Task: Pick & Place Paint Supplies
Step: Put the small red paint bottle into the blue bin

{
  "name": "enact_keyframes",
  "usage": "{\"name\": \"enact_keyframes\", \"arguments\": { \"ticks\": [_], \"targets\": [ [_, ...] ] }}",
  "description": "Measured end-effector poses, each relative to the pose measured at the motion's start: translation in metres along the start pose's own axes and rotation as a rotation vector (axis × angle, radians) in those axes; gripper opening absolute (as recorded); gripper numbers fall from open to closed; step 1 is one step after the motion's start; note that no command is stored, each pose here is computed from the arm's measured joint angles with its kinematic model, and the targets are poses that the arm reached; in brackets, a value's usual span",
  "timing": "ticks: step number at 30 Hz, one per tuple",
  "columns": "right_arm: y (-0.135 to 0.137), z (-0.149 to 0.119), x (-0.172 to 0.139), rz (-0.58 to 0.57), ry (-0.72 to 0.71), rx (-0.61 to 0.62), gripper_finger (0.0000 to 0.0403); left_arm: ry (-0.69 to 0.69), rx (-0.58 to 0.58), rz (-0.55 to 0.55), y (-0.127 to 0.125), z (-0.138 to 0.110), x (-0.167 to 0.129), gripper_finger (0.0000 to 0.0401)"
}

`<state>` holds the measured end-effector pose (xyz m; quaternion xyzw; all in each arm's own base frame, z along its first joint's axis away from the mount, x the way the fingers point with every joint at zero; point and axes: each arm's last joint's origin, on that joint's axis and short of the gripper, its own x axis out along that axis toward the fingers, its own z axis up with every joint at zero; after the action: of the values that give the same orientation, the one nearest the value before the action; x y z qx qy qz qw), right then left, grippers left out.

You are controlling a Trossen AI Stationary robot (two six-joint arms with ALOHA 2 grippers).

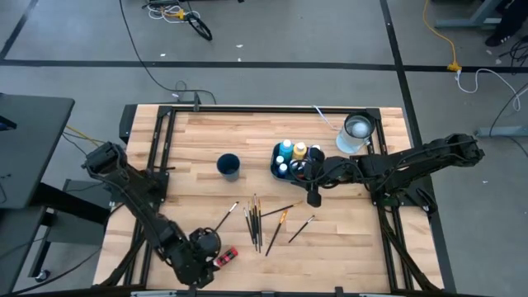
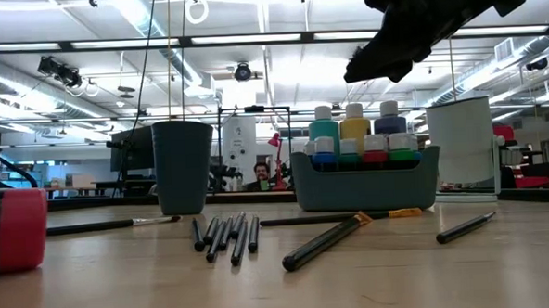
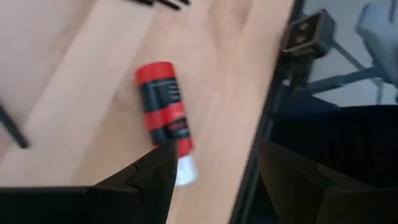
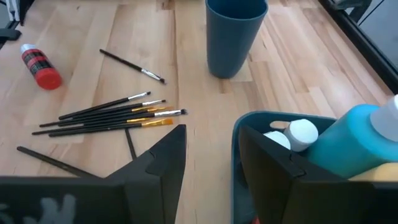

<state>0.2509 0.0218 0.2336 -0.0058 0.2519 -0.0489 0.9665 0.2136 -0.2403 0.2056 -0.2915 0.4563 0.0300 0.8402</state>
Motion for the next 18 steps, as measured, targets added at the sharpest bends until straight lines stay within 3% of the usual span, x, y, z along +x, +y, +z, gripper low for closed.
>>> {"name": "enact_keyframes", "arguments": {
  "ticks": [4,11,18],
  "targets": [
    [0.0,0.0,0.0,0.0,0.001,0.001,0.0153,-0.007,0.026,0.035,0.002,-0.003,0.013,0.0218],
    [0.0,0.0,0.0,0.0,0.002,0.001,0.0153,0.154,0.006,0.067,0.008,-0.023,0.051,0.0204],
    [0.0,0.0,0.0,0.0,0.001,0.002,0.0153,0.121,0.004,0.125,0.014,-0.025,0.064,0.0197]
  ]
}}
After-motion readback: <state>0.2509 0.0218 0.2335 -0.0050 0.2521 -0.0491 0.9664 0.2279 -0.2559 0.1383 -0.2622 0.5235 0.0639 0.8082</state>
